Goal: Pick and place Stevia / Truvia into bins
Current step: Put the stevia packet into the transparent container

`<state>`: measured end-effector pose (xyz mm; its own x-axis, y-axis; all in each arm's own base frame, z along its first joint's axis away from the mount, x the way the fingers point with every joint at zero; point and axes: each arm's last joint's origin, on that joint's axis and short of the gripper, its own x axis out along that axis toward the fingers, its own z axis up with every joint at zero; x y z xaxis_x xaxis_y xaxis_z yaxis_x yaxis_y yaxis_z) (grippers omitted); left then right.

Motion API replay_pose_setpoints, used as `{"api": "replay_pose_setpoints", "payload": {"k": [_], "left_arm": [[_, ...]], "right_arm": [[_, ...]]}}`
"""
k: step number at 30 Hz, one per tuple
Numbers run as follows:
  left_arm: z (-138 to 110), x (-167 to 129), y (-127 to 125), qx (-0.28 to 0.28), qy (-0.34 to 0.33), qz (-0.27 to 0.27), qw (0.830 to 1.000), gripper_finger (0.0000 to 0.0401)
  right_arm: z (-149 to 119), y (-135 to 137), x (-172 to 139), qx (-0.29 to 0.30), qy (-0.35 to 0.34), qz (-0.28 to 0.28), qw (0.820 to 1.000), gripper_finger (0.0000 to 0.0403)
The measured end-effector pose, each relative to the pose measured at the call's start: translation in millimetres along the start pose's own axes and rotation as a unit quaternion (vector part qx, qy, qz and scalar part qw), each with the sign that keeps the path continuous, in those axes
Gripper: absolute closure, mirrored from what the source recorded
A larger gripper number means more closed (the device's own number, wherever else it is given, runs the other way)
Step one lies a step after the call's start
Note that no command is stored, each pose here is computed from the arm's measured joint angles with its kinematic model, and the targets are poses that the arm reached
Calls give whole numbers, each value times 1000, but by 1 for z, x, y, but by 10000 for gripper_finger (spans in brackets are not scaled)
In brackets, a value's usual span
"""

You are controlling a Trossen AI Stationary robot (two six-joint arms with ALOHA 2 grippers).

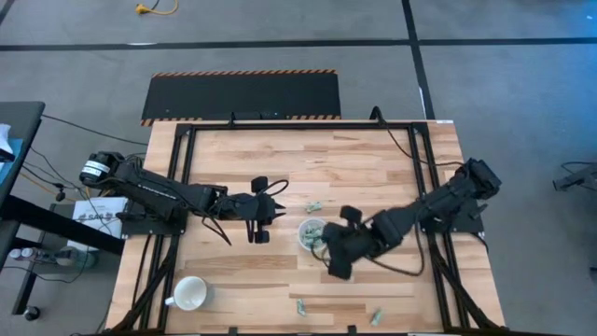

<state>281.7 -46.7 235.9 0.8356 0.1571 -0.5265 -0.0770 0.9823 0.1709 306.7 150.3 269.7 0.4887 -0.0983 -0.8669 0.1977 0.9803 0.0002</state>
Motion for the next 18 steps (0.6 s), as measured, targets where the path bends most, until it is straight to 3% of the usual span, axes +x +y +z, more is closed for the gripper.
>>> {"api": "replay_pose_setpoints", "payload": {"k": [7, 18], "left_arm": [[-1, 0, 0, 1, 4, 0, 1000, 342], [-1, 0, 0, 1, 3, 0, 1000, 342]], "right_arm": [[21, -24, 14, -2, -3, 12, 1000, 402], [29, -35, 32, -3, 23, 27, 999, 380]]}}
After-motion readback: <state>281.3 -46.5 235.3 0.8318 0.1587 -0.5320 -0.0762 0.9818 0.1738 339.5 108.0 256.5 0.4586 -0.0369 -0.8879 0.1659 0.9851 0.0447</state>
